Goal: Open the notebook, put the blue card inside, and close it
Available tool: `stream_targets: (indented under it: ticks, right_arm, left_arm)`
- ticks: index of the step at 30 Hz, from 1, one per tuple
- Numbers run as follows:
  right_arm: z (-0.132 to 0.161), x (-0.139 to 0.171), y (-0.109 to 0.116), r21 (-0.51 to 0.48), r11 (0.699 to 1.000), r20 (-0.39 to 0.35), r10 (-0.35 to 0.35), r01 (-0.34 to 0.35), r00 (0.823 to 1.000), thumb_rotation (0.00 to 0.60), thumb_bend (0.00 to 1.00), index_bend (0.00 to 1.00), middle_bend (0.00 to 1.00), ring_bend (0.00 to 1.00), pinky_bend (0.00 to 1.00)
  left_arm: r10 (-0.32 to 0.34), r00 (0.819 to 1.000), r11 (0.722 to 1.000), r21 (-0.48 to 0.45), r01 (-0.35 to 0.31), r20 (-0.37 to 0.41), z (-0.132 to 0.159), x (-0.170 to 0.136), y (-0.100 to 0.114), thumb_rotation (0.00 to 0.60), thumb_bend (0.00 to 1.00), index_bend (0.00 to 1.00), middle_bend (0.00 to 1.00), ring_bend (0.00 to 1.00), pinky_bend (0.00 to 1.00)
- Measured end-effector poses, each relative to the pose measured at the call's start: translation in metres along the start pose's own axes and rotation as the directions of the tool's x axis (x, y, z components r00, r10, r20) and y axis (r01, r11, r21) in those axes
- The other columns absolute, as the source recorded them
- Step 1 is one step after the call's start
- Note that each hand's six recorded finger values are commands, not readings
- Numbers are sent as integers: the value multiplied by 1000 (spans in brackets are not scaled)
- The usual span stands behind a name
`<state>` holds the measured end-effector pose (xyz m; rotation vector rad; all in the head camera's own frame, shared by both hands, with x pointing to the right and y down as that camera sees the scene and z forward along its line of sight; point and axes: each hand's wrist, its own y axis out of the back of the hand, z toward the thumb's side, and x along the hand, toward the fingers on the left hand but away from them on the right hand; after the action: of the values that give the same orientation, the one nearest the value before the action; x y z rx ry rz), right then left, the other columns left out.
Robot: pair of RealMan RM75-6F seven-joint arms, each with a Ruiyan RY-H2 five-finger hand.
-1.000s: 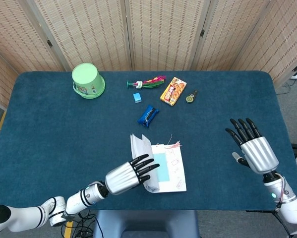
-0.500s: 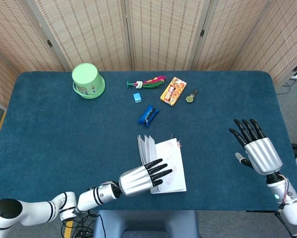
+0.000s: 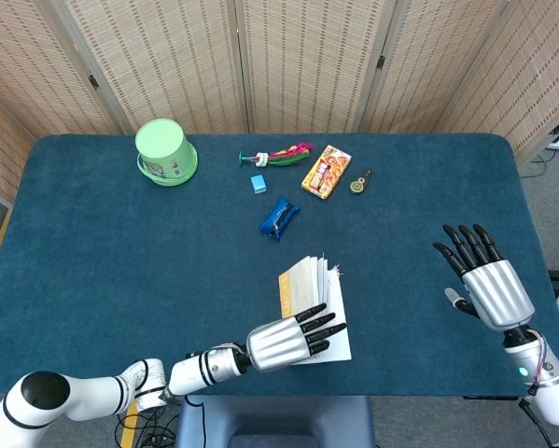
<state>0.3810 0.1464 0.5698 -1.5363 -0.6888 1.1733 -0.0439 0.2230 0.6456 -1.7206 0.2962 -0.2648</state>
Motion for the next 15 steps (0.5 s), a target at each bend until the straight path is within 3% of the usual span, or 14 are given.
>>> stream_targets:
  ticks: [3,6,15]
  right_arm:
    - [-1,1,1,0,1000,2,-2,2,1000,600,177,167,31,0,0]
    - [-2,2,1,0,1000,6,-3,3,1000,600,177,167,31,0,0]
    - [-5,4,2,5,1000,11,8,-8,1000,600,181,167,31,0,0]
  left_arm:
    - [-9,999,1000,-5,9,-35,-4,4,-5,600,261,141,49,108,212]
    - [-13,997,1000,-29,11,-78,-7,6,-8,600,213,74,11,72,209]
    - [-13,979,993,-114,-11,-203,-24,-3,-4,600,201,56,0,54,207]
